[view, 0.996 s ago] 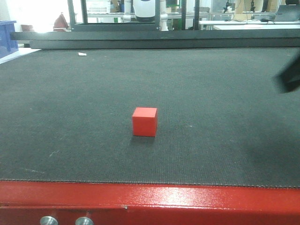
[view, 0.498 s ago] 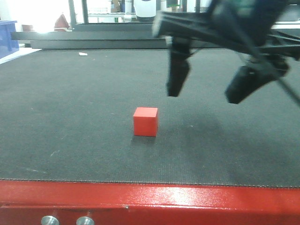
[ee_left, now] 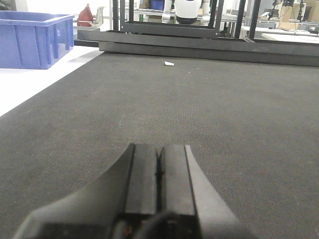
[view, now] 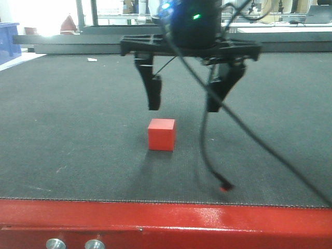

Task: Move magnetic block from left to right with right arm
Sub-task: 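Lower the open right gripper down around the red cube, then close the right gripper on the red cube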

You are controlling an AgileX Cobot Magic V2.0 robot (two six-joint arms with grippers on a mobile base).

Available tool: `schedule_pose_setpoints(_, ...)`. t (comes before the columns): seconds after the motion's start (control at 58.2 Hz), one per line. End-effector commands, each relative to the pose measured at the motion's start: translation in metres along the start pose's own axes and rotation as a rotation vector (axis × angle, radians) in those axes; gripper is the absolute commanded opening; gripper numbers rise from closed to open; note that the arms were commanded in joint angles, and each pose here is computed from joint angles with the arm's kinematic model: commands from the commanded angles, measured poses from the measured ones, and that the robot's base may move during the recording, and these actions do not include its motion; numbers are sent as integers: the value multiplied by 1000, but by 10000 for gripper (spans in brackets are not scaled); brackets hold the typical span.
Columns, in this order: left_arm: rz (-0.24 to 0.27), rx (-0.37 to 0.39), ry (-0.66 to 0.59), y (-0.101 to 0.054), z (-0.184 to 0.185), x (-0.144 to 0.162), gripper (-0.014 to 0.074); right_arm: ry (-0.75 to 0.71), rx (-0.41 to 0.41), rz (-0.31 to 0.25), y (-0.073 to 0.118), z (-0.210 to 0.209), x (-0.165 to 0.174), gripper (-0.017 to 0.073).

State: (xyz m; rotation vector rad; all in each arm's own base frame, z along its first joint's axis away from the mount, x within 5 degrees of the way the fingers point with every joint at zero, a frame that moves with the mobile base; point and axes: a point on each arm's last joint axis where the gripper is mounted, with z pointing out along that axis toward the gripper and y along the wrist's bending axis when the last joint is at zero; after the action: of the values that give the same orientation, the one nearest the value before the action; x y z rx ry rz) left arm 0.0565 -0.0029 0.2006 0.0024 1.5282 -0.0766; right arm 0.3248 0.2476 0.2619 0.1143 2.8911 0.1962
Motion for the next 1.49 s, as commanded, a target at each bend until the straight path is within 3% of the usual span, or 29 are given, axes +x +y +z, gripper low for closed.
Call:
schedule_pose_setpoints(0.0,-11,7,-83,0,-1,-5,-126,-57,-57,42,11,-26,-10,634)
schedule_pose_setpoints(0.343,-11,7,-83,0,-1,-5,-126,17,-45,35,35,11,-10,634)
schedule_pose_setpoints(0.704,-11,7,-83,0,-1,-5,-126,24,-17,32,34,22,-11,634)
schedule_pose_setpoints(0.961,-11,7,-83,0,-1,-5,-126,29,-2,73,30,22,-14,634)
schedule_pose_setpoints(1.356,-11,7,-83,0,-1,-5,-126,29,0,85,28,22,-15,631)
schedule_pose_setpoints(1.476,-11,7,-83,0,-1,-5,-126,23,2,83,28,22,-15,532)
